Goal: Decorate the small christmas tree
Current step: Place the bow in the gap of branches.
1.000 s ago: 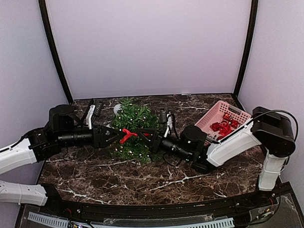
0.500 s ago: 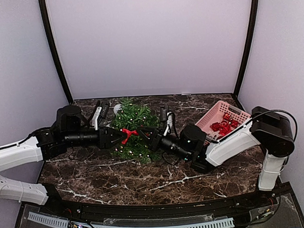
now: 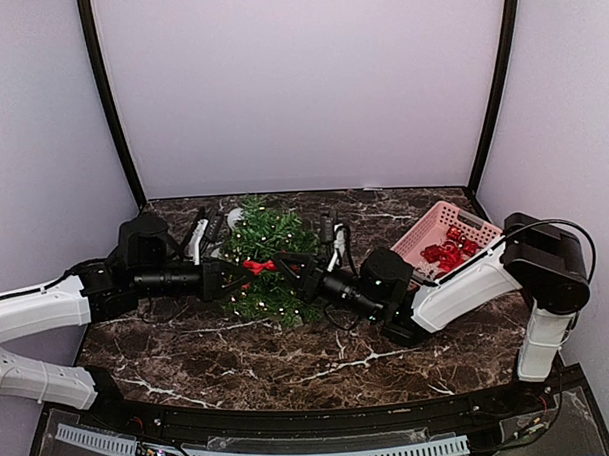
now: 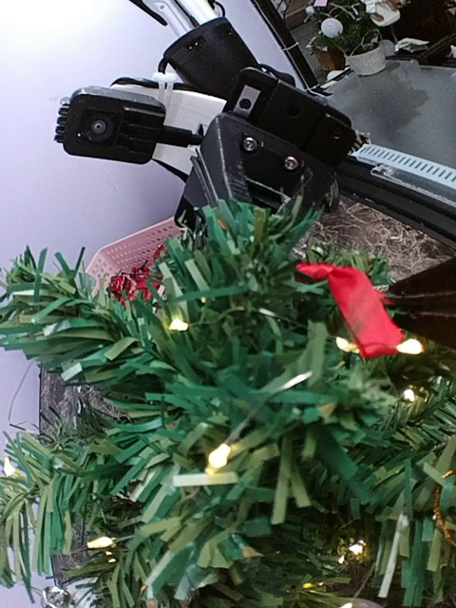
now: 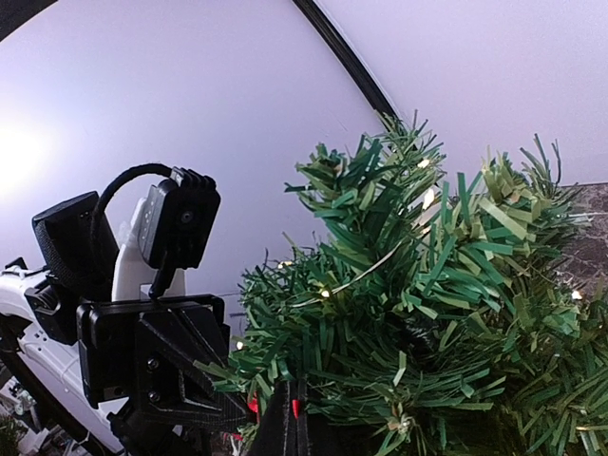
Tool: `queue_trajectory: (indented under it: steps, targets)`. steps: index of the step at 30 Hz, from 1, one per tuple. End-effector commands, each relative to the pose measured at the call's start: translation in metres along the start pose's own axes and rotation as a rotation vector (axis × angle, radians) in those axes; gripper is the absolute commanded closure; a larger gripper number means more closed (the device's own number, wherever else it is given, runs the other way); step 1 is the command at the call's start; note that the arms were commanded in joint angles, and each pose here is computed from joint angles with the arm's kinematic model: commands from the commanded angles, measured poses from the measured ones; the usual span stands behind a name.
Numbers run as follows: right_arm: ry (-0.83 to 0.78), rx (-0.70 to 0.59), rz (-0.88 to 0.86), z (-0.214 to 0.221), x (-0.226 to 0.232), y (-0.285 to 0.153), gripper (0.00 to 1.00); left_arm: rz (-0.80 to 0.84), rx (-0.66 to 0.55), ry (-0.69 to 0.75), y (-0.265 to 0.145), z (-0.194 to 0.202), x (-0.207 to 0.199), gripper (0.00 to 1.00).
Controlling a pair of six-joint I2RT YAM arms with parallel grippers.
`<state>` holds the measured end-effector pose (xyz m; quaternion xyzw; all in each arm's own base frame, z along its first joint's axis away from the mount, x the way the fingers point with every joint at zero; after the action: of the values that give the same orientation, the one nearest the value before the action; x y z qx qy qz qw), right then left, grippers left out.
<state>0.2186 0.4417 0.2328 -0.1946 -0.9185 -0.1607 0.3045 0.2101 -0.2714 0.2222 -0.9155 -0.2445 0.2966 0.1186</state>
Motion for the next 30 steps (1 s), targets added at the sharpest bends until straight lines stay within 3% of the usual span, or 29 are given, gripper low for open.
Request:
queue_trajectory:
  steps: [1, 28, 30]
  targets:
    - [-0.019, -0.063, -0.044, -0.017, 0.018, 0.005, 1.00, -0.019, -0.058, 0.015, -0.010, -0.007, 0.001, 1.00]
    - [-0.025, -0.028, 0.029, -0.003, 0.000, 0.006, 1.00, -0.144, 0.003, -0.035, 0.000, 0.010, 0.028, 1.00]
    - [-0.025, -0.027, 0.017, -0.005, 0.004, 0.004, 0.92, -0.131, 0.001, -0.029, 0.000, 0.008, 0.025, 0.96]
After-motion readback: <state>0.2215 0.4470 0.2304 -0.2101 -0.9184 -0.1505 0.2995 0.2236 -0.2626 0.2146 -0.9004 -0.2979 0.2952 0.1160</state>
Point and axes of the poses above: each gripper's point midway between its finger pads, its own y axis out along the fingers, its own x axis along the line the jaws close on, z = x × y, the point moved 2 cm from there along -y, back along the fingers, and after that the axes turned 5 degrees about y, right-handed, at the moved point
